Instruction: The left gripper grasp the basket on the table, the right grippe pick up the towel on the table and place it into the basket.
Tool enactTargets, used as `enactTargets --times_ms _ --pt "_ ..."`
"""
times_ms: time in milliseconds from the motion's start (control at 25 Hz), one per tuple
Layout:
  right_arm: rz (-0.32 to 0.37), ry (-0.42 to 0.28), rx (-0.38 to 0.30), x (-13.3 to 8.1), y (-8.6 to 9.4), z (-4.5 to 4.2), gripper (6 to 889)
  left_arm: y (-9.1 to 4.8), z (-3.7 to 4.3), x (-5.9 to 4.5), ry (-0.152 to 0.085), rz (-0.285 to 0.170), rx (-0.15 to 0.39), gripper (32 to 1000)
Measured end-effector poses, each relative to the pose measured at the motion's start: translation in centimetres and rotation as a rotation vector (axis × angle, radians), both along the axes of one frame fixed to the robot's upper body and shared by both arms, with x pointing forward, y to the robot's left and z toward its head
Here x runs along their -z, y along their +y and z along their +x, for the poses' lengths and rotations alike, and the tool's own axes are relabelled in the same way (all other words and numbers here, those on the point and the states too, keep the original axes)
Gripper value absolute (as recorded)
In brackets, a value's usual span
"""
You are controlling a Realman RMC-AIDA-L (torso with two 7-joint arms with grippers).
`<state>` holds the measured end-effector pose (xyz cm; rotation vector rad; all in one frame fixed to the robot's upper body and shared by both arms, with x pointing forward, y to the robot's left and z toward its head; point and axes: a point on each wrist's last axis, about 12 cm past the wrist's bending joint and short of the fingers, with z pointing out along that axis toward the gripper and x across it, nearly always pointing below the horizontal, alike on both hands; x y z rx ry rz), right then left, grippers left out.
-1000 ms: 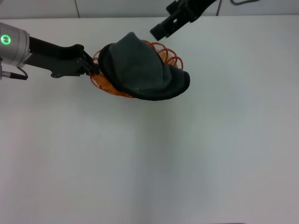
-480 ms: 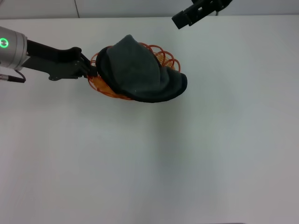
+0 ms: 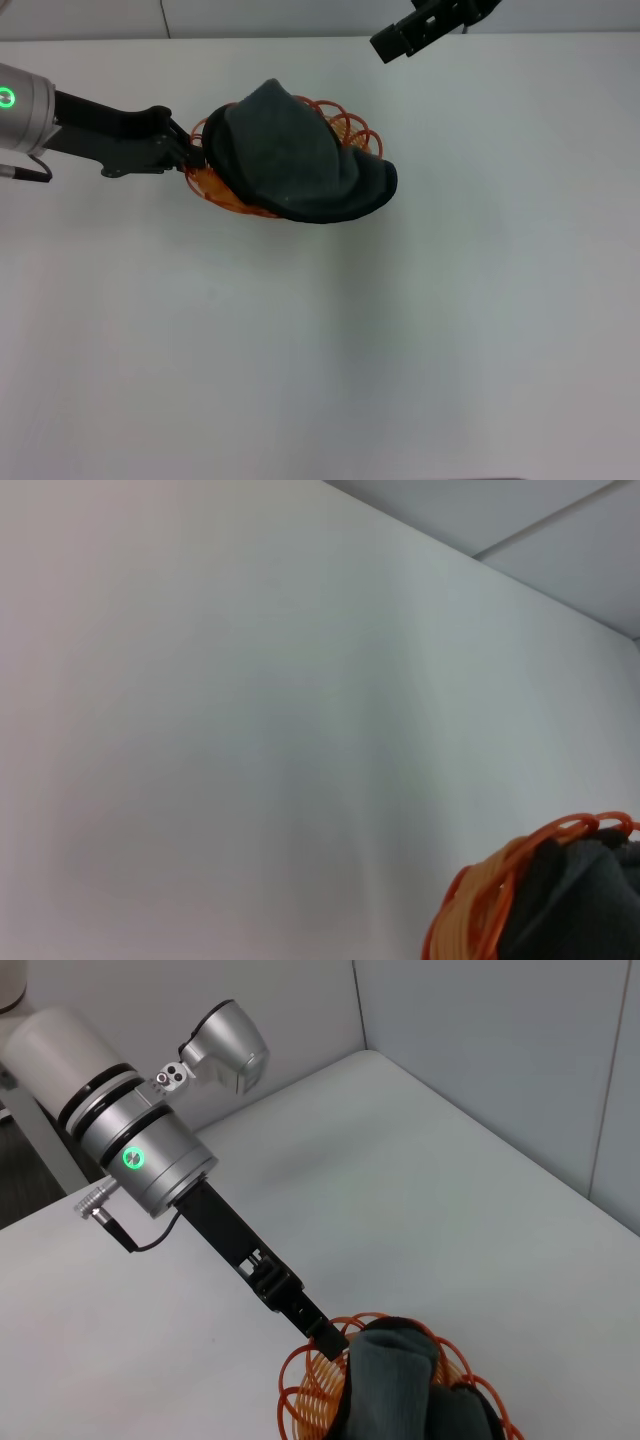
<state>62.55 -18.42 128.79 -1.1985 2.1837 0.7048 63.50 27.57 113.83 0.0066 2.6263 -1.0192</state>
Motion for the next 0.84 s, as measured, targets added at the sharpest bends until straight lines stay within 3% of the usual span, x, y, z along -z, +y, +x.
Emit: enactTargets --times_ms 840 --pt "0.001 -0.005 0.006 -0.04 -0.07 0.08 877 0.05 0.02 -0.05 -0.001 0.001 -0.001 79"
